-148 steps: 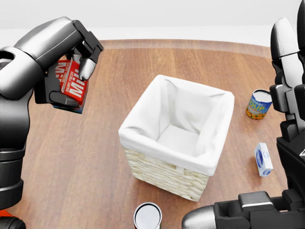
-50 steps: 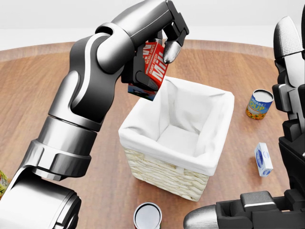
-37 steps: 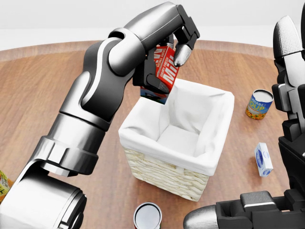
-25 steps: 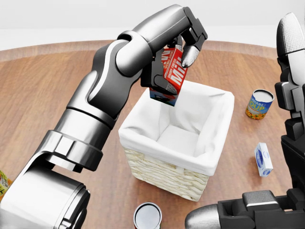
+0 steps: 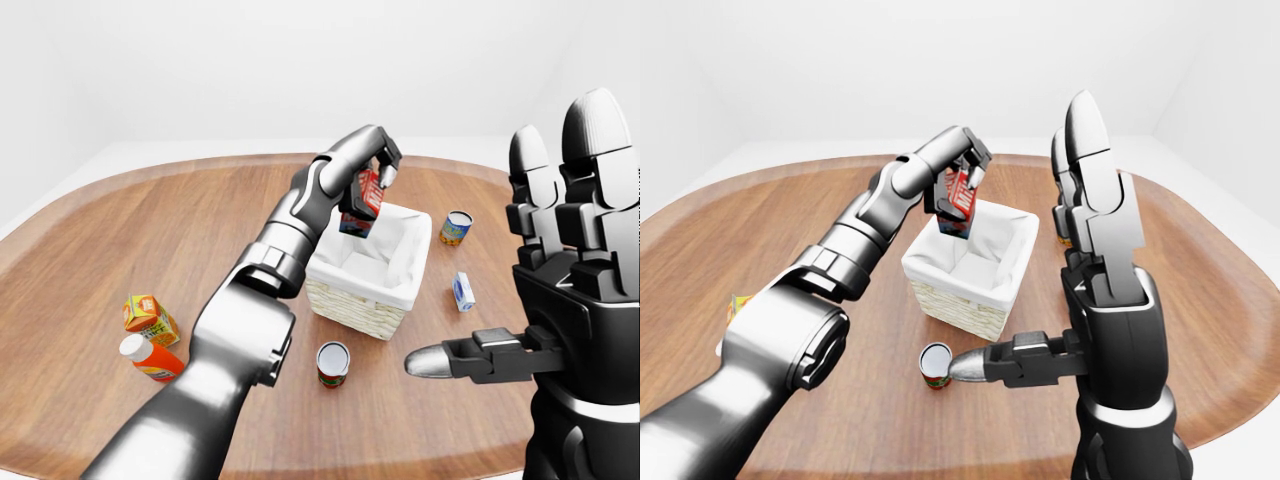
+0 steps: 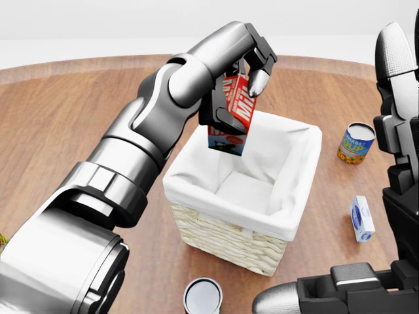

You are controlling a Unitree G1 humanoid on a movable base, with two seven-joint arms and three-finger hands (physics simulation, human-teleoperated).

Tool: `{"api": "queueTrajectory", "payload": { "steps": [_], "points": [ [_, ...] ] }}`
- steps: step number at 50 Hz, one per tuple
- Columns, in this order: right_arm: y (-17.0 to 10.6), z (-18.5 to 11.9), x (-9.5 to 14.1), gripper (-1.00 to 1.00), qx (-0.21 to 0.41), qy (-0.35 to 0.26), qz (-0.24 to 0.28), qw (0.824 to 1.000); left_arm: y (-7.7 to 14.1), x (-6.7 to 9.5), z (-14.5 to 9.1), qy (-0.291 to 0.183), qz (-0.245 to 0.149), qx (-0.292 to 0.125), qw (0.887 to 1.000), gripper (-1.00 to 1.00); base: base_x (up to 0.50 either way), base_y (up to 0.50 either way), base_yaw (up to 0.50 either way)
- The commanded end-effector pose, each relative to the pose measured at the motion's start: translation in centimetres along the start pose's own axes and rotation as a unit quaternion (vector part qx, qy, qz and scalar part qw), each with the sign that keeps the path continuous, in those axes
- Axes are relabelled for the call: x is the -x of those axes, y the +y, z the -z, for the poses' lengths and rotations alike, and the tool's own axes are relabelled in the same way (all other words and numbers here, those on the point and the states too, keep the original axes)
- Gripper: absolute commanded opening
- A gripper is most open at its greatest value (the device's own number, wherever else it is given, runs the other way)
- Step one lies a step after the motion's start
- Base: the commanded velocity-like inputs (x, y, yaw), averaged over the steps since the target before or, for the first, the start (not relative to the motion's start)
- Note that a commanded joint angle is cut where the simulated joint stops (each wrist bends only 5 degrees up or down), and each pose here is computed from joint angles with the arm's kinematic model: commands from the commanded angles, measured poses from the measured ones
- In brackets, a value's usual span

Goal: Pick the milk and place it in the basket.

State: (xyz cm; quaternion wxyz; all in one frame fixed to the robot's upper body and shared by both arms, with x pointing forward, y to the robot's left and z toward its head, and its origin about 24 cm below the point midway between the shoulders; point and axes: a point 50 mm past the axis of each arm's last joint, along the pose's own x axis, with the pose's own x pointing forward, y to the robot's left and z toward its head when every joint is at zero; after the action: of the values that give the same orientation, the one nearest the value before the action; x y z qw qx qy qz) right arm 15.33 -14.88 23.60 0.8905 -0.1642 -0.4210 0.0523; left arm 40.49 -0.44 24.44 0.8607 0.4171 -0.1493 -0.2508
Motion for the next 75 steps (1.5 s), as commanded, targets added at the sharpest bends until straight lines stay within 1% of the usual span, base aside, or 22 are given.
{"api": "queueTrajectory", "payload": {
  "steps": [1, 6, 8, 10, 11, 13, 15, 17, 22, 32, 34, 35, 38, 42, 44, 47, 52, 68, 75],
  "points": [
    [0.1, 0.1, 0.1, 1.0, -0.001, 0.004, -0.001, 1.0, 0.7, -0.2, 0.3, 0.018, -0.027, 0.017, 0.999, -1.0, 0.0, 0.0, 0.0],
    [0.0, 0.1, 0.1, 1.0, -0.001, 0.004, -0.001, 1.0, 0.2, -0.1, 0.8, 0.026, -0.02, 0.023, 0.999, -1.0, 0.0, 0.0, 0.0],
    [0.1, 0.1, 0.2, 1.0, -0.003, 0.007, -0.002, 1.0, 0.4, -0.1, 0.8, 0.026, -0.025, 0.029, 0.999, -1.0, 0.0, 0.0, 0.0],
    [0.2, 0.1, 0.2, 1.0, -0.004, 0.008, -0.003, 1.0, 0.8, -0.1, 0.6, 0.02, -0.039, 0.047, 0.998, -1.0, 0.0, 0.0, 0.0],
    [0.2, 0.1, 0.2, 1.0, -0.003, 0.008, -0.003, 1.0, 0.9, -0.1, 0.5, 0.015, -0.042, 0.065, 0.997, -1.0, 0.0, 0.0, 0.0],
    [0.2, 0.1, 0.2, 1.0, -0.003, 0.007, -0.002, 1.0, 1.6, 0.0, 0.3, 0.008, -0.066, 0.083, 0.994, -1.0, 0.0, 0.0, 0.0],
    [0.2, 0.1, 0.2, 1.0, -0.003, 0.009, -0.003, 1.0, 1.9, 0.0, 0.3, 0.008, -0.079, 0.083, 0.993, -1.0, 0.0, 0.0, 0.0],
    [0.2, 0.2, 0.2, 1.0, -0.003, 0.011, -0.003, 1.0, 1.7, 0.0, 0.3, 0.008, -0.071, 0.088, 0.994, -1.0, 0.0, 0.0, 0.0],
    [0.1, 0.1, 0.2, 1.0, -0.002, 0.008, -0.002, 1.0, 1.3, 0.0, 0.4, 0.01, -0.067, 0.089, 0.994, -1.0, 0.0, 0.0, 0.0],
    [0.1, 0.1, 0.2, 1.0, -0.003, 0.007, -0.002, 1.0, 0.8, -0.2, 0.1, 0.01, -0.068, 0.074, 0.995, -1.0, 0.0, 0.0, 0.0],
    [0.1, 0.1, 0.2, 1.0, -0.003, 0.007, -0.002, 1.0, 0.6, -0.2, 0.3, 0.015, -0.073, 0.055, 0.996, -1.0, 0.0, 0.0, 0.0],
    [0.1, 0.1, 0.2, 1.0, -0.003, 0.008, -0.002, 1.0, 0.4, -0.2, 0.3, 0.015, -0.069, 0.058, 0.996, -1.0, 0.0, 0.0, 0.0],
    [0.1, 0.1, 0.2, 1.0, -0.004, 0.008, -0.002, 1.0, 0.3, -0.2, 0.2, 0.016, -0.071, 0.045, 0.996, -1.0, 0.0, 0.0, 0.0],
    [0.1, 0.2, 0.3, 1.0, -0.005, 0.01, -0.002, 1.0, 0.7, -0.4, -0.6, 0.007, -0.072, 0.039, 0.997, -1.0, 0.0, 0.0, 0.0],
    [0.1, 0.2, 0.3, 1.0, -0.006, 0.011, -0.002, 1.0, 0.8, -0.4, -0.8, 0.006, -0.076, 0.02, 0.997, -1.0, 0.0, 0.0, 0.0],
    [0.1, 0.2, 0.4, 1.0, -0.007, 0.013, -0.003, 1.0, 1.1, -0.5, -1.5, -0.001, -0.077, 0.026, 0.997, -1.0, 0.0, 0.0, 0.0],
    [0.0, 0.2, 0.4, 1.0, -0.009, 0.013, -0.003, 1.0, 1.1, -0.7, -2.3, -0.009, -0.076, 0.02, 0.997, -1.0, 0.0, 0.0, 0.0],
    [0.0, 0.3, 0.5, 1.0, -0.015, 0.013, -0.004, 1.0, 1.5, -0.8, -2.6, -0.006, -0.071, 0.016, 0.997, -1.0, 0.0, 0.0, 0.0],
    [0.1, 0.3, 0.5, 1.0, -0.019, 0.015, -0.006, 1.0, 1.3, -0.7, -2.1, 0.003, -0.068, 0.02, 0.997, -1.0, 0.0, 0.0, 0.0]
  ]
}}
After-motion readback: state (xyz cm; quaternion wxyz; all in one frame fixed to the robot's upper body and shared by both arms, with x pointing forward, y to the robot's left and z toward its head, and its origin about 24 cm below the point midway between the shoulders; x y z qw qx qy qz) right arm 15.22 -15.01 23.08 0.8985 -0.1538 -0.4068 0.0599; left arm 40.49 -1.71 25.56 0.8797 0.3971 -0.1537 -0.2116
